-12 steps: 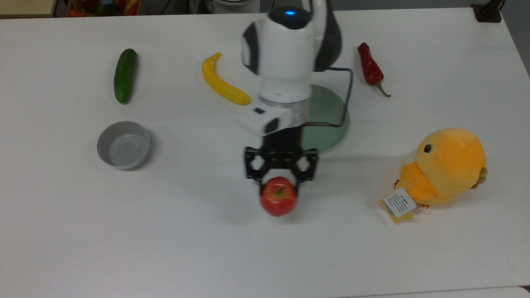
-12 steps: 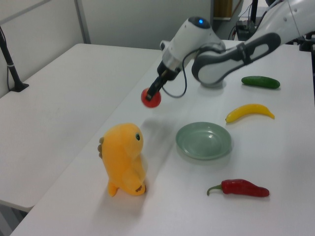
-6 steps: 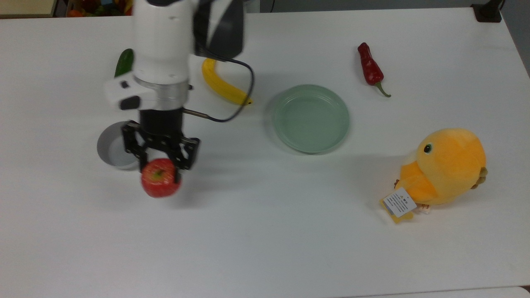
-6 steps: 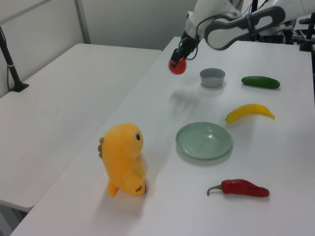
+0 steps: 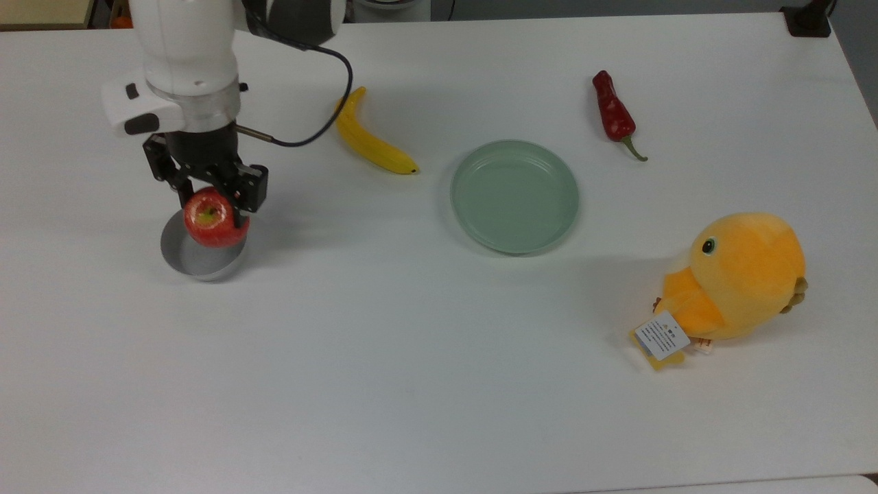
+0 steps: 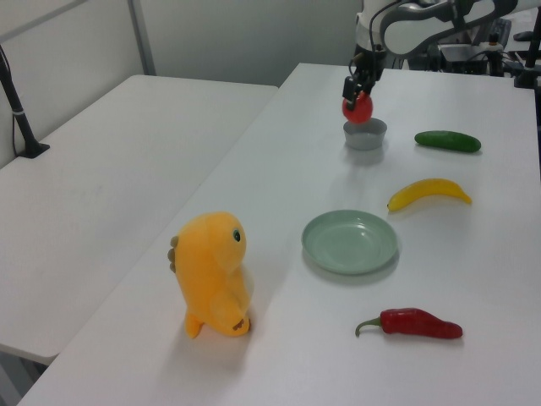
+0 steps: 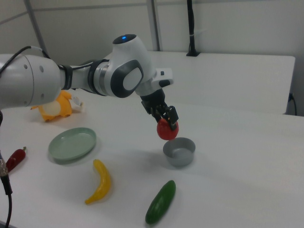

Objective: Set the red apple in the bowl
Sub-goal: 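Lower the apple into the grey bowl and open the gripper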

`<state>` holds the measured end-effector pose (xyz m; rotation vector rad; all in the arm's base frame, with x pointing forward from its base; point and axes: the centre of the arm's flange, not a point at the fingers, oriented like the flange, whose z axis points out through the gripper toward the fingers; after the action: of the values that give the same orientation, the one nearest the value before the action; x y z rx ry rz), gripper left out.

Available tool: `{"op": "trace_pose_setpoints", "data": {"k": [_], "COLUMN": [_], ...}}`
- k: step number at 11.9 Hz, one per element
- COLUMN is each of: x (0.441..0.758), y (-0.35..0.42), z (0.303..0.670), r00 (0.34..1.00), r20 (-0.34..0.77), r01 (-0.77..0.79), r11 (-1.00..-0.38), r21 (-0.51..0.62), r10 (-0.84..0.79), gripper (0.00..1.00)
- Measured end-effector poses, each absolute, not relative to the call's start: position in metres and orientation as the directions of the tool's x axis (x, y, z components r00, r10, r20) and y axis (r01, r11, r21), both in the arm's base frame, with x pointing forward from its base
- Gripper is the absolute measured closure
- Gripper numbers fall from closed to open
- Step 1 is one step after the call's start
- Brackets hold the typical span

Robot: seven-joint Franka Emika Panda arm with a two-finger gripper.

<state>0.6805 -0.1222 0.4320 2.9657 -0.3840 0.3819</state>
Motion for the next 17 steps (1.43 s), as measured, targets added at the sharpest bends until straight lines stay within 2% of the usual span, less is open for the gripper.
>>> {"op": "trace_pose_setpoints", "data": {"k": [4,10,12,13,14,17], "x": [0.664,0.679,0.682,0.683,0.683,0.684], "y": [-0.159,-0.159,-0.158,-0.157,-0.156,-0.154], "z": [0.425,0.392,0.379,0.374,0.374,0.376], "r00": [0.943,0.935,0.937,0.938,0.939,0.939], "r20": [0.211,0.262,0.260,0.256,0.256,0.259], "r01": [-0.284,-0.272,-0.267,-0.265,-0.264,-0.261], "r11": [-0.953,-0.957,-0.958,-0.959,-0.959,-0.960], "r21": [0.106,0.100,0.100,0.100,0.100,0.099], "r10": [-0.257,-0.238,-0.234,-0.233,-0.232,-0.228], "gripper": [0.28,0.28,0.22,0.14,0.01,0.00]}}
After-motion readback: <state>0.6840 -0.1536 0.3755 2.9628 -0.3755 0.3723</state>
